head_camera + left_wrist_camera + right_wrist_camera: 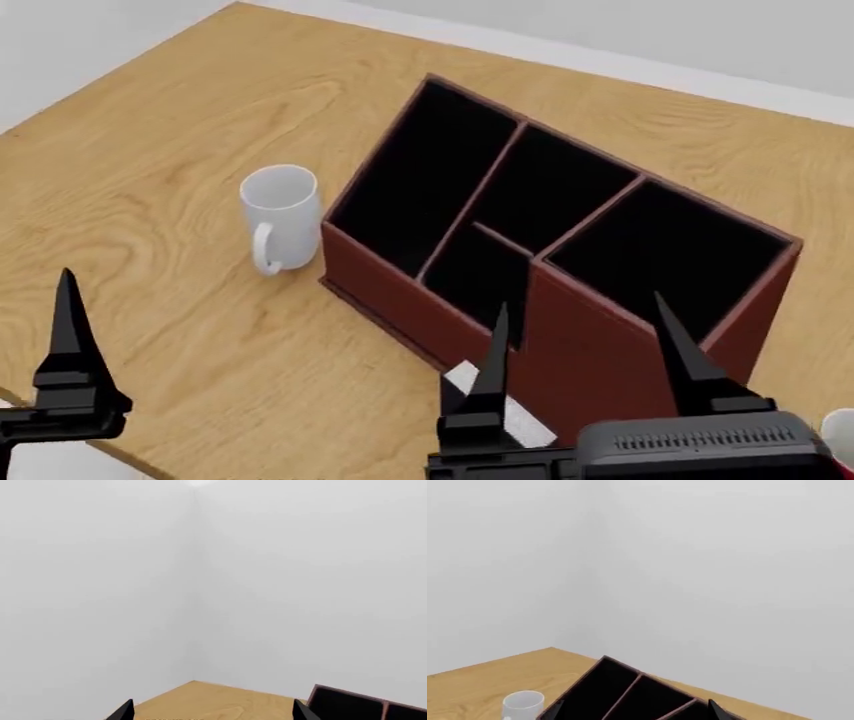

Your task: Pick up the book and place it in the right compartment of the caddy.

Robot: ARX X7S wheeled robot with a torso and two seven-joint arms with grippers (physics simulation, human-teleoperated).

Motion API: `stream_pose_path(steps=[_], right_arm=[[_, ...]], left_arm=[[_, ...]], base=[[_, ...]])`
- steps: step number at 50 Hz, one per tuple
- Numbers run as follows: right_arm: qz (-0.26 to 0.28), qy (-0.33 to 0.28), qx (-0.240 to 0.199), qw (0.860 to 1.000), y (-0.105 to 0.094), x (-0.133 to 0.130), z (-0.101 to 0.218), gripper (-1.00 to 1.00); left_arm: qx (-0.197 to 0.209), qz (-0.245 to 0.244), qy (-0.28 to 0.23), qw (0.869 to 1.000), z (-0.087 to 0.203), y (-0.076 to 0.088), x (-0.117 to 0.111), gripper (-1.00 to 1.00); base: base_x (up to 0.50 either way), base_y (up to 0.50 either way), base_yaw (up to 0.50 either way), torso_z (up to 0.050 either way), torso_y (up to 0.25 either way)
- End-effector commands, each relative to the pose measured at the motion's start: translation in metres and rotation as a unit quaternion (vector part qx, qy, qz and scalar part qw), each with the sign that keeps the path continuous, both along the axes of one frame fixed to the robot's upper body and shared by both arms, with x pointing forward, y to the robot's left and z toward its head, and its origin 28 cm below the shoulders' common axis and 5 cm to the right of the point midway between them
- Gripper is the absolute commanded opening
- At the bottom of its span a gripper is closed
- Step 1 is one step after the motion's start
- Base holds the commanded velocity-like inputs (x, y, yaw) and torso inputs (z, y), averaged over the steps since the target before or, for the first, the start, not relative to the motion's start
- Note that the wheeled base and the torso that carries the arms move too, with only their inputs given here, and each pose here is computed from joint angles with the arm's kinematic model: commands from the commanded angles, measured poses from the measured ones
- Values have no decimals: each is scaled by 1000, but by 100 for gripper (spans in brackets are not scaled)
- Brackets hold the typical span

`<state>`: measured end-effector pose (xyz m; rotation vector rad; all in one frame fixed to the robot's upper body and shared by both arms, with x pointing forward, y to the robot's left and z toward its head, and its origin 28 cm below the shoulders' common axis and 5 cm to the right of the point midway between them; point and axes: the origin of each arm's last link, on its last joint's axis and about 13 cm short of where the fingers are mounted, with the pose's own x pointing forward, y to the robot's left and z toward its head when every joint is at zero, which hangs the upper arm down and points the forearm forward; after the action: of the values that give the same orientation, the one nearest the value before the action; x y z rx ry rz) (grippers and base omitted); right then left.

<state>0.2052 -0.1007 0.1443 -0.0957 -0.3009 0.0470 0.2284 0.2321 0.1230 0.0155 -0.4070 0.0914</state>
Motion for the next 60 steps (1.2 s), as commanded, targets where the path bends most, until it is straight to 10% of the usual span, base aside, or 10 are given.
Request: stream_pose_path(steps=[1,23,60], right_arm=[[3,1,-13,1000,3,0,0,100],[7,-6,0,1000,2,1,0,100],[17,-22,-28,999,4,-1,2,100]], left_arm=[[1,0,-1,1000,1,0,-1,100],[2,-4,1,1000,0,-1,-1,100],[-1,0,-1,1000,0,0,0,100]], base=[[0,0,500,0,0],[0,0,500,0,0],[276,-143,14,0,0]])
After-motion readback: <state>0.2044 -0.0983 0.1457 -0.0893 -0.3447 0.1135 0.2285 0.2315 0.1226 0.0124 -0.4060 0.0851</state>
